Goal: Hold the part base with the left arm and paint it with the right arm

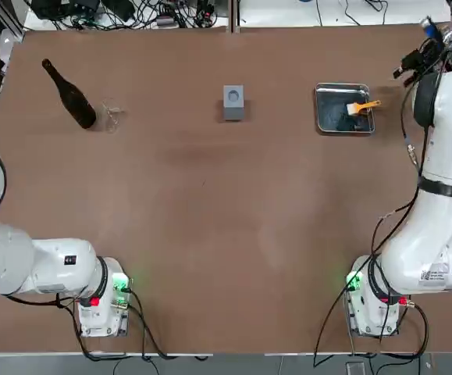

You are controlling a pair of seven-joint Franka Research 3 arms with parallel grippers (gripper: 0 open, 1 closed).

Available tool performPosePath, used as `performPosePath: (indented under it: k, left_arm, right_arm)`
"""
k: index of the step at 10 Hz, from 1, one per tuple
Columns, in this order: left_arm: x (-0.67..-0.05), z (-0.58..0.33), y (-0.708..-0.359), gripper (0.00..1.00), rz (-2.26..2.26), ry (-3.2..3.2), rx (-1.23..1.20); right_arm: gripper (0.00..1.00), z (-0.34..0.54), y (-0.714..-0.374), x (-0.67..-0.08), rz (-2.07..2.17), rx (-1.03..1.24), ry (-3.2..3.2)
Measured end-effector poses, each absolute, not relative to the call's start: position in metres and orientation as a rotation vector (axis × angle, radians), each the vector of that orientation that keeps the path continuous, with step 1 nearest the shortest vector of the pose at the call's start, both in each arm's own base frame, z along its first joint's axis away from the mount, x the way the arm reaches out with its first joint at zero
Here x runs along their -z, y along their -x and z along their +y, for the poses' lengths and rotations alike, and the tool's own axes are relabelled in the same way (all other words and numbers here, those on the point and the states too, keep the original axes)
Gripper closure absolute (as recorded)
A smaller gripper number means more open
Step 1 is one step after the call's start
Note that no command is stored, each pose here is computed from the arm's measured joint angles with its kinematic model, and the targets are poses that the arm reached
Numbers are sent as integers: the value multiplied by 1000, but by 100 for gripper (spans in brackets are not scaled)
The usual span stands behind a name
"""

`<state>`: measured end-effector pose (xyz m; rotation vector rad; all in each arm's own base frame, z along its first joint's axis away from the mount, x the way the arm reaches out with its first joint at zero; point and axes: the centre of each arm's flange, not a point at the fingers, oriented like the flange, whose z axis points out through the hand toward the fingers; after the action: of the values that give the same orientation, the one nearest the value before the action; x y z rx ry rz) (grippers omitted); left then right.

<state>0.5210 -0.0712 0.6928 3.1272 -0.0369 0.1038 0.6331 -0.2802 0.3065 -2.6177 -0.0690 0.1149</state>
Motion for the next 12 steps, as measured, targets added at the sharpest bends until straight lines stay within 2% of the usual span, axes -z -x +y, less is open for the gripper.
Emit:
performPosePath:
  k: [3, 6, 9, 12]
  left_arm:
    - [-681, -71, -528, 2, 7, -3129, -76]
    - [-674, -71, -533, 2, 12, -3129, -55]
    - [-674, -71, -533, 2, 11, -3129, -56]
    - [-674, -71, -533, 2, 6, -3129, -57]
  right_arm:
    - [0, -222, -644, -424, 9, -178, 2816]
    - [0, -141, -636, -506, 93, -188, 2959]
    - [0, -79, -606, -567, 52, -43, 3088]
    - [0, -56, -558, -588, 103, 20, 3088]
